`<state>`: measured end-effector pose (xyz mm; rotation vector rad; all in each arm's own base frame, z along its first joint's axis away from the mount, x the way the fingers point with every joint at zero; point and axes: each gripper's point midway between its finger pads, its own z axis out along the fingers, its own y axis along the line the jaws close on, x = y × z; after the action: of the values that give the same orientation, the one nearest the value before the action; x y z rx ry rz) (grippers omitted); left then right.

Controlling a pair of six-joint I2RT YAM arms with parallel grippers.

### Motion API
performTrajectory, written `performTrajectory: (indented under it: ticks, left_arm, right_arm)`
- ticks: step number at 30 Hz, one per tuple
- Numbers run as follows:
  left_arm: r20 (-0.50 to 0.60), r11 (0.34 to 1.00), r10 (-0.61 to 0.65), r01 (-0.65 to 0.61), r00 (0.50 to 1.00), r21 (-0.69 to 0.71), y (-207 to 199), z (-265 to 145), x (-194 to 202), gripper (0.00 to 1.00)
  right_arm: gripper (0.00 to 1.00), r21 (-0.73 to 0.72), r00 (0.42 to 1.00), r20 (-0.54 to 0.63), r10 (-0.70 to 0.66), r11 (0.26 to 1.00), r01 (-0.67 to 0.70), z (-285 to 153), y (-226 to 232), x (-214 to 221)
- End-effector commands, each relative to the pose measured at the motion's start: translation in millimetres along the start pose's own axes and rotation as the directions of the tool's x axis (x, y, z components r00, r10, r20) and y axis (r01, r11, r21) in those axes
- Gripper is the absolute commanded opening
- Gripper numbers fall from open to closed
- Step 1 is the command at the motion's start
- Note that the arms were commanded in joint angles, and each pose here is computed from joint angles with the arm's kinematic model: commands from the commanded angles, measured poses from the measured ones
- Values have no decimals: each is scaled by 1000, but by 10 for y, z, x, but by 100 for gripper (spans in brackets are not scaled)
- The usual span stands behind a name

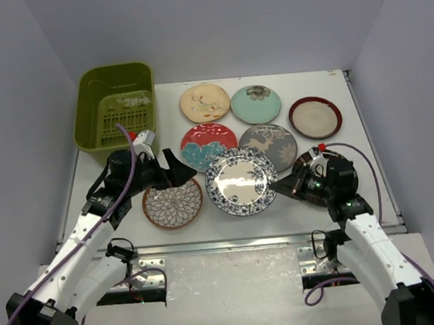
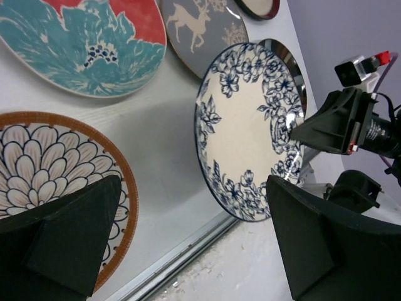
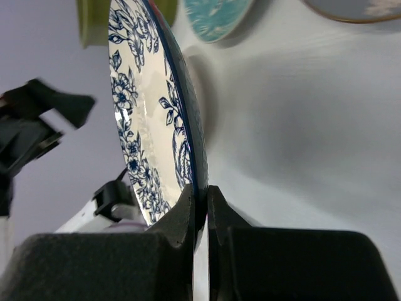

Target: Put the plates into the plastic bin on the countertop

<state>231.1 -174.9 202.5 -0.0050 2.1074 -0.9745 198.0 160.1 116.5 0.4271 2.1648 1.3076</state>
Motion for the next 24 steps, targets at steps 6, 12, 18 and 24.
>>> performTrajectory:
  ticks: [6,12,18,24]
  left_arm:
    - [12,982,-27,24,1000,188,-446,197,-194,92]
    - [-11,955,-15,18,1000,297,-823,284,-209,50]
    - [36,961,-28,17,999,277,-905,297,-343,0]
    - [274,974,-55,-9,960,227,-1118,59,-1043,0]
  right_arm:
    - [0,-389,977,-51,-205,905,170,-219,1169,-170]
    - [0,-407,971,-35,-237,890,203,-197,1241,-224]
    - [0,-403,969,3,-247,887,227,-140,1230,-307]
    - [99,-334,972,42,-231,914,231,-105,1158,-433]
